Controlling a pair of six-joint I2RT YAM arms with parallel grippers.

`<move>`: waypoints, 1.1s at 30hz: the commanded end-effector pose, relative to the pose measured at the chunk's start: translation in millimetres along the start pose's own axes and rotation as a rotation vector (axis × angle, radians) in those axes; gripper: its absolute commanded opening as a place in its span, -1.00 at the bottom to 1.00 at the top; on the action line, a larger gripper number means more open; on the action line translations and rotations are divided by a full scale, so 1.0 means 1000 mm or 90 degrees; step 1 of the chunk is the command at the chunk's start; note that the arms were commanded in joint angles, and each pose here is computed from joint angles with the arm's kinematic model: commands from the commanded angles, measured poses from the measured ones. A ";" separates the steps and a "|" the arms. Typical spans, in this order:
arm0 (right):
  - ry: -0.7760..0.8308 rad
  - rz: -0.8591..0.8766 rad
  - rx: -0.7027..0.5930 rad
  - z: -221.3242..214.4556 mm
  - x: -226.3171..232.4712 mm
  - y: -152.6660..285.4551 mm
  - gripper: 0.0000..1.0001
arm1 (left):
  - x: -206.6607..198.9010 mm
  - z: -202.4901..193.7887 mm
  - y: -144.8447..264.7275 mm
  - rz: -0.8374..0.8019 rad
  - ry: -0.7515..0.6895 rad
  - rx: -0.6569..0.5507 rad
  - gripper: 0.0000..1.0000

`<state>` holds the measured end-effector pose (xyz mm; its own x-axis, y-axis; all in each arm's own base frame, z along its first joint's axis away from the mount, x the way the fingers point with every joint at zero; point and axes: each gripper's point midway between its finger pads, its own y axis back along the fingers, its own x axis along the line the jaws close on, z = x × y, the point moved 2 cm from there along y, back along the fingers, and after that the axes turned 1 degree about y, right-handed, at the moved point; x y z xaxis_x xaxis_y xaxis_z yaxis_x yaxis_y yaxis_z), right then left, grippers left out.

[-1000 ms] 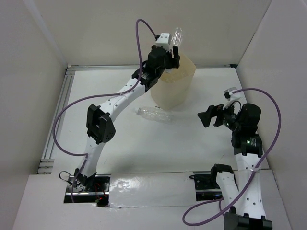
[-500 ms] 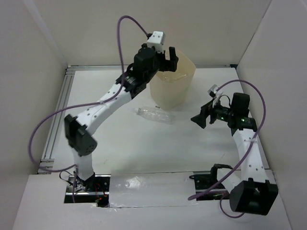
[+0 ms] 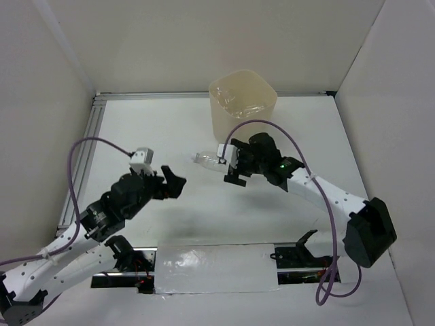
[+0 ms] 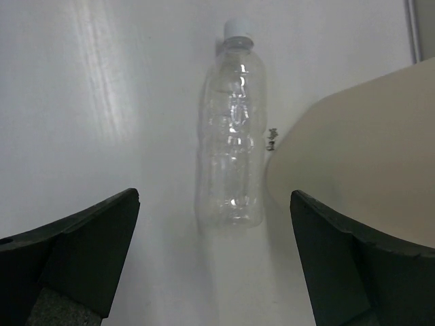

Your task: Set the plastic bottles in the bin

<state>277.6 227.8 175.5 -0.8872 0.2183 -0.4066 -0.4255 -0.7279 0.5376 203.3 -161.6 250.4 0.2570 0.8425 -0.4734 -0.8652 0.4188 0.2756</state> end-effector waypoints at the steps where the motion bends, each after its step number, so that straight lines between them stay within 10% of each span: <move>1: 0.083 -0.177 0.020 0.026 -0.055 -0.012 0.96 | 0.023 -0.030 0.023 0.034 0.097 0.016 0.95; 20: 0.072 -0.037 0.213 -0.035 -0.041 -0.130 0.99 | 0.049 -0.064 0.041 0.083 0.131 0.068 0.95; 26: 0.064 0.110 0.292 -0.072 0.001 -0.134 0.68 | 0.049 -0.062 0.039 0.091 0.128 0.068 0.95; 33: 0.081 0.309 0.198 -0.036 0.052 -0.101 0.07 | 0.042 -0.055 0.035 0.072 0.121 0.050 0.95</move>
<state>329.8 284.9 50.5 -0.9550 -0.0447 -0.2931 -0.2438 -0.4442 0.8621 152.7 -125.4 171.1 0.0301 0.8322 -0.5536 -0.8122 0.3432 0.4717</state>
